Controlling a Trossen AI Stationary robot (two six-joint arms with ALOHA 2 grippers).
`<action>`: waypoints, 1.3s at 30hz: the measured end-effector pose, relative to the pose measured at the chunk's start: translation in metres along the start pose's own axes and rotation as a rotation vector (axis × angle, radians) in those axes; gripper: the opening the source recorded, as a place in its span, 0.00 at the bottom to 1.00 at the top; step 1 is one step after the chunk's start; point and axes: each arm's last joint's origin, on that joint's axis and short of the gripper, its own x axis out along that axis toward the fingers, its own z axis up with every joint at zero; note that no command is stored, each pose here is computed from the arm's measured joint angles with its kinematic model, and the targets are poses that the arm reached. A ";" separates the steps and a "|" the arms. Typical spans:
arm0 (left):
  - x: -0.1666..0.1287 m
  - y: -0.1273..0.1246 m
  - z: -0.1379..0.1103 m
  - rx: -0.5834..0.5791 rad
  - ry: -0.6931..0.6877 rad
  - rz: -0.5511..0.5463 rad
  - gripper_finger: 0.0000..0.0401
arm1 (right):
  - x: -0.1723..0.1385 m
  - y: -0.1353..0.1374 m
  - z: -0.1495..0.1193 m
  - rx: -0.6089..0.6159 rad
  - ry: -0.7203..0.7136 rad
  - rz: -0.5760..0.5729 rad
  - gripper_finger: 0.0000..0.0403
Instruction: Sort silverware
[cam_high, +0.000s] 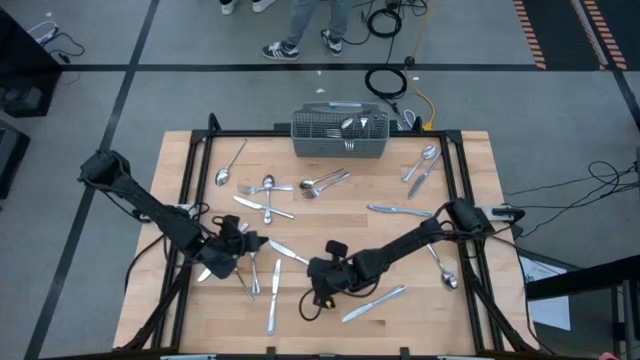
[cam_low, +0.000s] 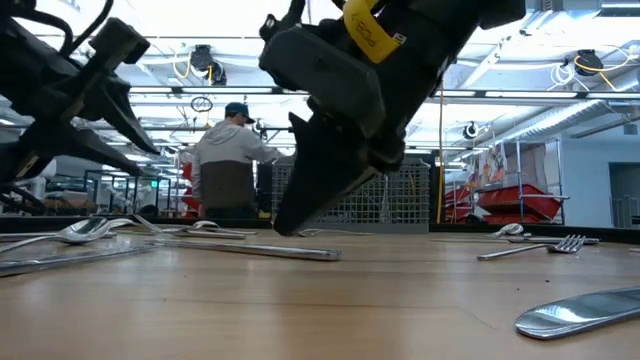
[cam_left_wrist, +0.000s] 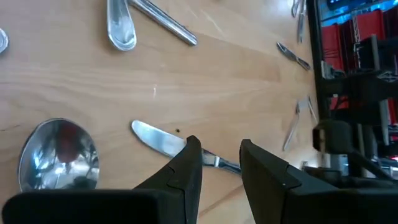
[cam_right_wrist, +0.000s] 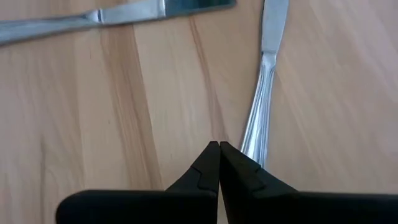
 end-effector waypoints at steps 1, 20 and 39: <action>0.001 0.000 0.000 -0.005 -0.002 -0.001 0.28 | -0.002 0.000 0.001 0.001 -0.004 0.002 0.00; 0.009 -0.001 0.005 0.010 -0.040 0.017 0.28 | -0.026 -0.014 -0.031 0.135 -0.160 0.011 0.00; 0.008 -0.007 0.003 0.060 -0.020 -0.029 0.28 | -0.018 -0.023 -0.066 0.261 -0.307 0.076 0.00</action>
